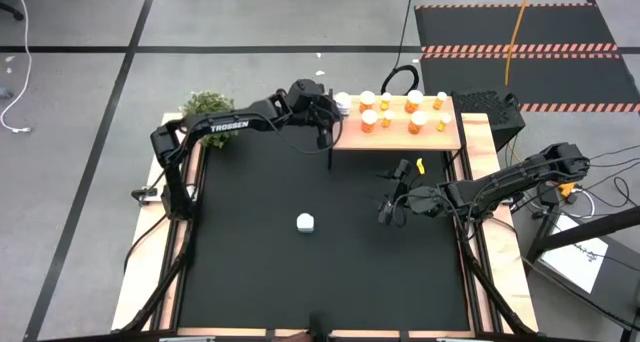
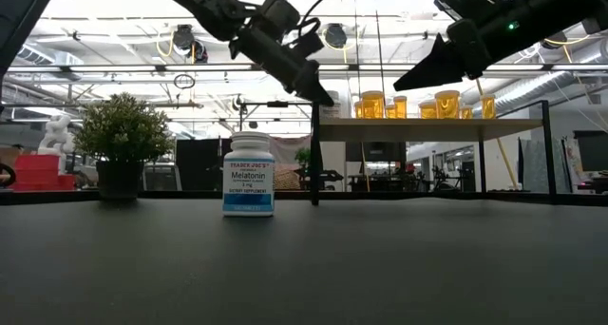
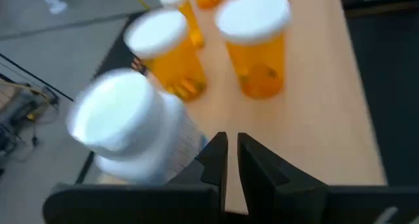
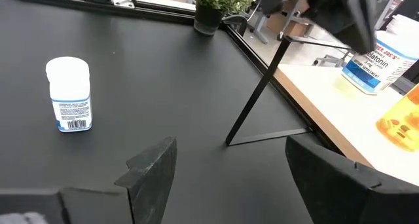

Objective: Pick and place medicine bottles onto shelf by color
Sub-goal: Put the large white pill bottle on the shelf

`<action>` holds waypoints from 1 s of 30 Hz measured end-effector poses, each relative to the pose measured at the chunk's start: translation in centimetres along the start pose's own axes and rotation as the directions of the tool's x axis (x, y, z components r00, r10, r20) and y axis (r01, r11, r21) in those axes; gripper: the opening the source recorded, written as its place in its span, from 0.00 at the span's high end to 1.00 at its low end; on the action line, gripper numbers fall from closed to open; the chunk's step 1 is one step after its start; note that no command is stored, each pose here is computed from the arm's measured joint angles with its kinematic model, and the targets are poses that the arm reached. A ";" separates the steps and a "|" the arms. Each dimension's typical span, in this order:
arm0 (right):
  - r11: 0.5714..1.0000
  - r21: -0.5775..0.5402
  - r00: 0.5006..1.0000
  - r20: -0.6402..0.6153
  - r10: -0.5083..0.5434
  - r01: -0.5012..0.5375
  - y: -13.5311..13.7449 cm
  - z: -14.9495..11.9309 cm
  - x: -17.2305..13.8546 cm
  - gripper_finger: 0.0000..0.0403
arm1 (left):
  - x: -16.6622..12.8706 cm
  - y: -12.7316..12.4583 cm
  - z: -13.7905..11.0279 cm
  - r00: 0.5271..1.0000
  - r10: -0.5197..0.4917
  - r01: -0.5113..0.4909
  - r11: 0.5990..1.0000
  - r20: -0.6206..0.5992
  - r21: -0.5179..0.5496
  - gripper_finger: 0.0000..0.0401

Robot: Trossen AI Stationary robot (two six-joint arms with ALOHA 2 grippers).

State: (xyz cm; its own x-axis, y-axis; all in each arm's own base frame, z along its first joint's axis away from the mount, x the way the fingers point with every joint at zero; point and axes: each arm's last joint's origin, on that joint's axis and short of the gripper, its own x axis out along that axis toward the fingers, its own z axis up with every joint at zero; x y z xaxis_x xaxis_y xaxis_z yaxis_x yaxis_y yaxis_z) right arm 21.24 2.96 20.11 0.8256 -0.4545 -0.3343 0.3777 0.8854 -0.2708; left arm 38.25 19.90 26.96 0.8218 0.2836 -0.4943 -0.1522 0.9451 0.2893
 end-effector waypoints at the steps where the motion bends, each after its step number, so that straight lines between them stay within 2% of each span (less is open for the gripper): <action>1: 1.000 0.000 1.000 0.000 0.000 0.000 0.0 0.0 0.0 0.31 | 0.0 0.2 0.0 1.000 0.010 -0.010 1.000 0.013 0.000 0.91; 12: 1.000 -0.003 1.000 0.000 0.000 0.000 0.0 0.0 0.0 0.31 | 0.5 2.2 -1.0 0.999 0.042 -0.042 0.999 0.030 -0.024 0.91; 24: 1.000 -0.006 1.000 0.000 0.000 0.000 0.0 0.0 0.0 0.31 | 0.6 0.9 -0.3 0.996 -0.042 0.043 0.999 0.080 -0.007 0.91; 27: 1.000 -0.007 1.000 -0.002 0.000 0.000 0.0 0.0 0.0 0.31 | -0.5 0.4 0.3 0.998 -0.041 0.042 0.999 0.042 -0.013 0.91; 30: 1.000 -0.009 1.000 -0.003 0.001 -0.001 0.0 0.0 0.0 0.31 | -3.1 -1.0 1.8 0.996 -0.083 0.083 0.996 0.020 -0.024 0.91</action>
State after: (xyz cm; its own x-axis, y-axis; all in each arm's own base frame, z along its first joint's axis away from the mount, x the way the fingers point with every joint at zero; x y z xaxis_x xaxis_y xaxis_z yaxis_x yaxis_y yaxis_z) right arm 21.21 2.98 20.07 0.8246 -0.4539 -0.3376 0.3731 0.8850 -0.2786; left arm 36.86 17.82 29.73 0.8421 0.2013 -0.5003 -0.0965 0.9690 0.2274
